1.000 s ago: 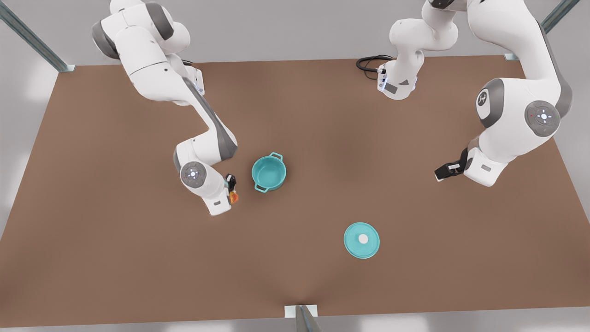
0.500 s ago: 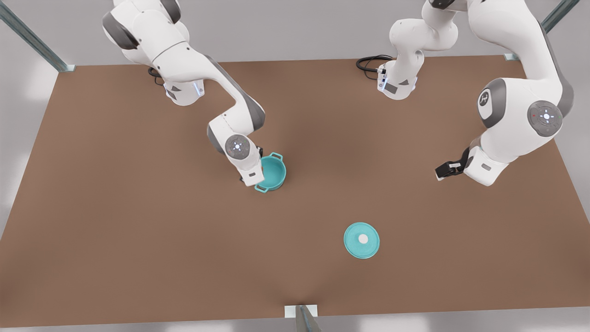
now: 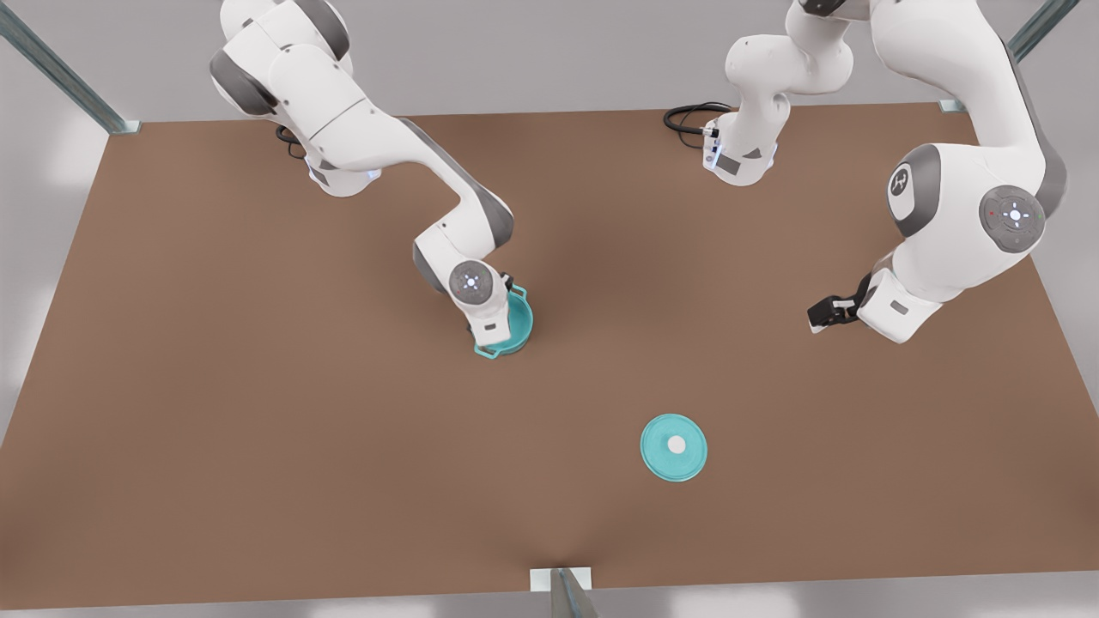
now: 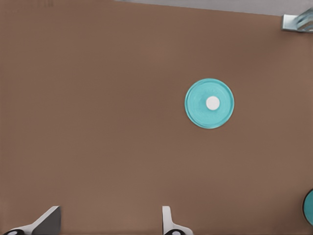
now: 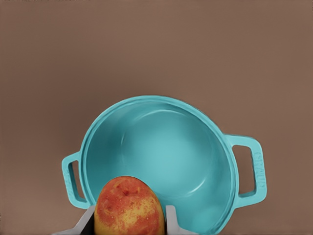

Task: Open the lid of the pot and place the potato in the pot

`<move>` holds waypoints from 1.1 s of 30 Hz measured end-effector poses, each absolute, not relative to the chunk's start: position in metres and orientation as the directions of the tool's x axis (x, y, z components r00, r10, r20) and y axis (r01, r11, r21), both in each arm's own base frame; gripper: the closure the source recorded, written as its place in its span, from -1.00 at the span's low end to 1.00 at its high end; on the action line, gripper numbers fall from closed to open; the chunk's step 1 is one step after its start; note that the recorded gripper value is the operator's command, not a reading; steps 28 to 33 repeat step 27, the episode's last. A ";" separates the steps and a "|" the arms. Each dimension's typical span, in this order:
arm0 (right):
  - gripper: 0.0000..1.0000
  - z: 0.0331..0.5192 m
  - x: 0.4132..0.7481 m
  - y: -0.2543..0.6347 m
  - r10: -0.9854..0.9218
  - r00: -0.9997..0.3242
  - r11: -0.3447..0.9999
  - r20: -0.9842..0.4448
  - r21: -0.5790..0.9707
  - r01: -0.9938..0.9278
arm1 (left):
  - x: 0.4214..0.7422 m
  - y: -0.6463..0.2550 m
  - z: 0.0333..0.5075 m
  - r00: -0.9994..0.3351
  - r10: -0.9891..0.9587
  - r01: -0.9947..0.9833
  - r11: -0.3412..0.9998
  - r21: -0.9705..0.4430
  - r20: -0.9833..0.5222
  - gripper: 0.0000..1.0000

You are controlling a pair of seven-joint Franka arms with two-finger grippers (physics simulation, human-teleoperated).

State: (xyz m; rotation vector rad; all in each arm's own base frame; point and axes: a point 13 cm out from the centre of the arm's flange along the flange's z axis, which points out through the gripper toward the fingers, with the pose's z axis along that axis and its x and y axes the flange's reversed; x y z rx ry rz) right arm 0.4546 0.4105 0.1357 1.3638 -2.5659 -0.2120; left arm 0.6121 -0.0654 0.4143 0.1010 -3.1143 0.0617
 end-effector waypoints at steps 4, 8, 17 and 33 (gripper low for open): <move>-1.00 0.136 0.456 0.410 -0.810 -0.570 0.586 0.140 0.219 -0.780 | 0.612 -0.063 0.415 -0.998 -0.056 -0.057 0.998 -0.038 0.026 -1.00; -1.00 0.191 0.549 0.357 -0.695 -0.718 0.712 0.040 0.180 -0.679 | 0.612 -0.064 0.415 -0.999 -0.045 -0.046 0.998 -0.039 0.026 -1.00; -1.00 0.339 0.692 0.005 -0.216 -0.974 0.975 -0.070 0.035 -0.219 | 0.611 -0.065 0.414 -0.999 -0.029 -0.031 0.999 -0.039 0.031 -1.00; -1.00 0.329 0.671 0.005 -0.197 -0.980 0.980 0.022 0.040 -0.197 | 0.609 -0.066 0.409 -0.999 -0.021 -0.023 0.999 -0.039 0.045 -1.00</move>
